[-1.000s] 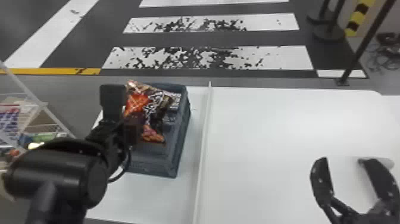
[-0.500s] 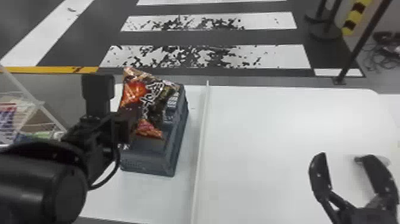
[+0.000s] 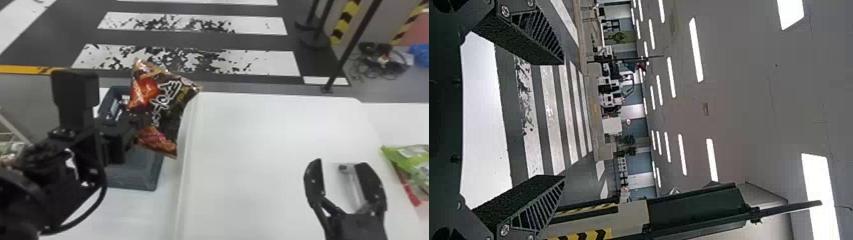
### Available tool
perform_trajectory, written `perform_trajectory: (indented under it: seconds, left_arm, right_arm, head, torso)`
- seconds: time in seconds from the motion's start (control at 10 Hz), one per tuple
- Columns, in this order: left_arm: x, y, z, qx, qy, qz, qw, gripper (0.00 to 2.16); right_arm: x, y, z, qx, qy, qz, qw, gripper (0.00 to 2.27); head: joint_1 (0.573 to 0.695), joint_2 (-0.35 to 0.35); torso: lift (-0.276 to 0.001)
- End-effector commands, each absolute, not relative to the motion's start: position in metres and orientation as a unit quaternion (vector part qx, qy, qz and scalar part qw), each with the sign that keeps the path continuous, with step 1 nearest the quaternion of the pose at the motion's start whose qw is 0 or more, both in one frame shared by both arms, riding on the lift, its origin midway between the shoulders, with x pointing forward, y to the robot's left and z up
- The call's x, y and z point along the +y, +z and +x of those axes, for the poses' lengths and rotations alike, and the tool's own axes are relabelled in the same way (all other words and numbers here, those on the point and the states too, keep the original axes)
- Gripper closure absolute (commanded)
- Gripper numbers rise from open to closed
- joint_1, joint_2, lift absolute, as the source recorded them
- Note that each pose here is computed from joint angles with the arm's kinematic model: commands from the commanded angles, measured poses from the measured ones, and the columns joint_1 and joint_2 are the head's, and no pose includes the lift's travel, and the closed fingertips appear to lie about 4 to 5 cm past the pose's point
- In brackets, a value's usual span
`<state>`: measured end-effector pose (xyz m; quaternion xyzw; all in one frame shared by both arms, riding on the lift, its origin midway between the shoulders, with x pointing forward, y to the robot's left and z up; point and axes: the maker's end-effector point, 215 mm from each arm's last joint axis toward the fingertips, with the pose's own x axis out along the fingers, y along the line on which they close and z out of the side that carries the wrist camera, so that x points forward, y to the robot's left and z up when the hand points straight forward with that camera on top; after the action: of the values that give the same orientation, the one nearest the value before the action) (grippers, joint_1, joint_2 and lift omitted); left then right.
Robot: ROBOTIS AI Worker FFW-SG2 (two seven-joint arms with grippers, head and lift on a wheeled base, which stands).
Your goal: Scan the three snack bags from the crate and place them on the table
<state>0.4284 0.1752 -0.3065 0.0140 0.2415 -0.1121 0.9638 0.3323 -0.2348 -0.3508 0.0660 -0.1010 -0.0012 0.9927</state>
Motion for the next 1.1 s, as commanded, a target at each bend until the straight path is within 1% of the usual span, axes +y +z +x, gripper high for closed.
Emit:
perform_trajectory:
  seconds: [0.0, 0.1, 0.3, 0.4, 0.5, 0.6, 0.7, 0.8, 1.0]
  left_arm:
    - [0.131, -0.333, 0.417, 0.268, -0.156, 0.003, 0.951, 2.09]
    - [0.1, -0.359, 0.404, 0.295, -0.192, -0.003, 0.936, 2.09]
    - [0.058, -0.406, 0.384, 0.333, -0.246, -0.016, 0.91, 2.09]
    - [0.043, -0.426, 0.377, 0.346, -0.264, -0.024, 0.9, 2.09]
    - [0.023, -0.445, 0.368, 0.36, -0.286, -0.032, 0.888, 2.09]
    - [-0.004, -0.459, 0.359, 0.364, -0.314, -0.055, 0.875, 2.09]
    - [-0.034, -0.462, 0.357, 0.342, -0.347, -0.069, 0.871, 2.09]
    - [-0.062, -0.46, 0.364, 0.306, -0.372, -0.086, 0.872, 2.09]
    - [-0.117, -0.475, 0.368, 0.291, -0.406, -0.081, 0.862, 2.09]
  right_arm:
    - [-0.239, -0.344, 0.333, -0.11, -0.004, 0.065, 0.992, 0.12]
    - [-0.244, -0.333, 0.332, -0.121, -0.008, 0.064, 0.991, 0.12]
    - [-0.257, -0.309, 0.333, -0.143, -0.019, 0.061, 0.988, 0.12]
    - [-0.263, -0.301, 0.334, -0.151, -0.025, 0.06, 0.986, 0.12]
    - [-0.264, -0.296, 0.333, -0.156, -0.026, 0.061, 0.986, 0.12]
    - [-0.264, -0.294, 0.332, -0.157, -0.027, 0.062, 0.985, 0.12]
    - [-0.262, -0.293, 0.329, -0.16, -0.027, 0.067, 0.985, 0.12]
    - [-0.26, -0.292, 0.325, -0.161, -0.026, 0.07, 0.984, 0.12]
    - [-0.26, -0.285, 0.319, -0.171, -0.025, 0.074, 0.982, 0.12]
  head:
    - [0.695, -0.064]
    - [0.695, -0.119]
    - [0.695, -0.237]
    - [0.695, -0.266]
    - [0.695, -0.317]
    - [0.695, -0.35]
    - [0.695, -0.35]
    - [0.695, -0.35]
    - [0.695, -0.35]
  torso:
    - [-0.037]
    - [-0.037]
    - [-0.037]
    - [-0.037]
    - [-0.037]
    - [-0.037]
    - [-0.037]
    - [-0.037]
    - [-0.037]
